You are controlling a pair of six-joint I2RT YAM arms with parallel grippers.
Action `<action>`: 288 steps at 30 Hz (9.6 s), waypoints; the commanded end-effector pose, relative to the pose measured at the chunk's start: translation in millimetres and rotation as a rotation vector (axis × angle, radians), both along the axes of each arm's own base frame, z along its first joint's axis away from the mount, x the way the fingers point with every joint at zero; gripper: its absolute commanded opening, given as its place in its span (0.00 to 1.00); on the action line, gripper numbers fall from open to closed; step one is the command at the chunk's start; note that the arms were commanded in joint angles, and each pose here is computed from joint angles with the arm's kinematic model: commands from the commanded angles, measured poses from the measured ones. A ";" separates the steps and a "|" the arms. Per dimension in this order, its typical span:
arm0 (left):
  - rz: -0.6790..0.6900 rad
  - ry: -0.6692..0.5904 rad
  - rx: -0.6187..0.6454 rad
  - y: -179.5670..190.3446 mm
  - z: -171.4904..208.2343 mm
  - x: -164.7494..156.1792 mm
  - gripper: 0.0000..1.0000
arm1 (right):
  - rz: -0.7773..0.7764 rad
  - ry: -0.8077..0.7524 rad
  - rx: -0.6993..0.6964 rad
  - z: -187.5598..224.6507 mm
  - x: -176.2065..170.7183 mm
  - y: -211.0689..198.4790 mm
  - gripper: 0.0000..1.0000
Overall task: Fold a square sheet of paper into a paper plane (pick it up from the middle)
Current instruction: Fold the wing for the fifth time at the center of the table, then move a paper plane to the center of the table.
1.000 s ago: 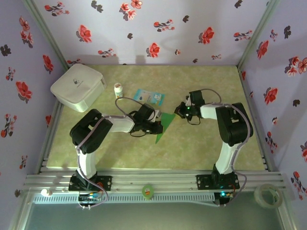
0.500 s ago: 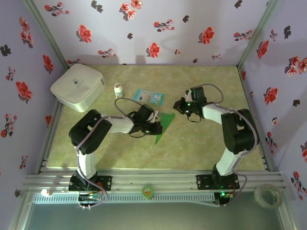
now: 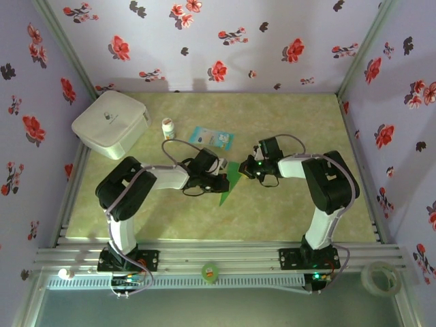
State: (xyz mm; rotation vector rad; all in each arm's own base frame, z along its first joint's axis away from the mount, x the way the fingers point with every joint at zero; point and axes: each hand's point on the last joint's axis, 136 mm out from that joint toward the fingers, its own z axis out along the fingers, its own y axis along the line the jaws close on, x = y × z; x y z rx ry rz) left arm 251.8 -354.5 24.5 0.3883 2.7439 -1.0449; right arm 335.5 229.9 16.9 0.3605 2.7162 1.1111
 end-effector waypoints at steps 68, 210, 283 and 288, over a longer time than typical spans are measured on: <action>0.012 0.114 -0.006 12.6 2.9 11.8 0.34 | -0.069 -0.083 -0.028 36.6 -34.0 -28.6 0.27; 0.312 -0.121 0.727 42.2 -9.2 2.6 0.31 | -0.068 -0.199 -0.252 62.8 -42.6 -70.8 0.29; 0.523 -0.123 0.359 131.9 55.4 42.7 0.47 | 0.257 0.006 -0.094 17.5 -24.7 28.1 0.08; 0.520 -0.147 0.367 136.4 58.3 46.2 0.47 | 0.233 -0.039 -0.109 35.9 -22.8 19.8 0.25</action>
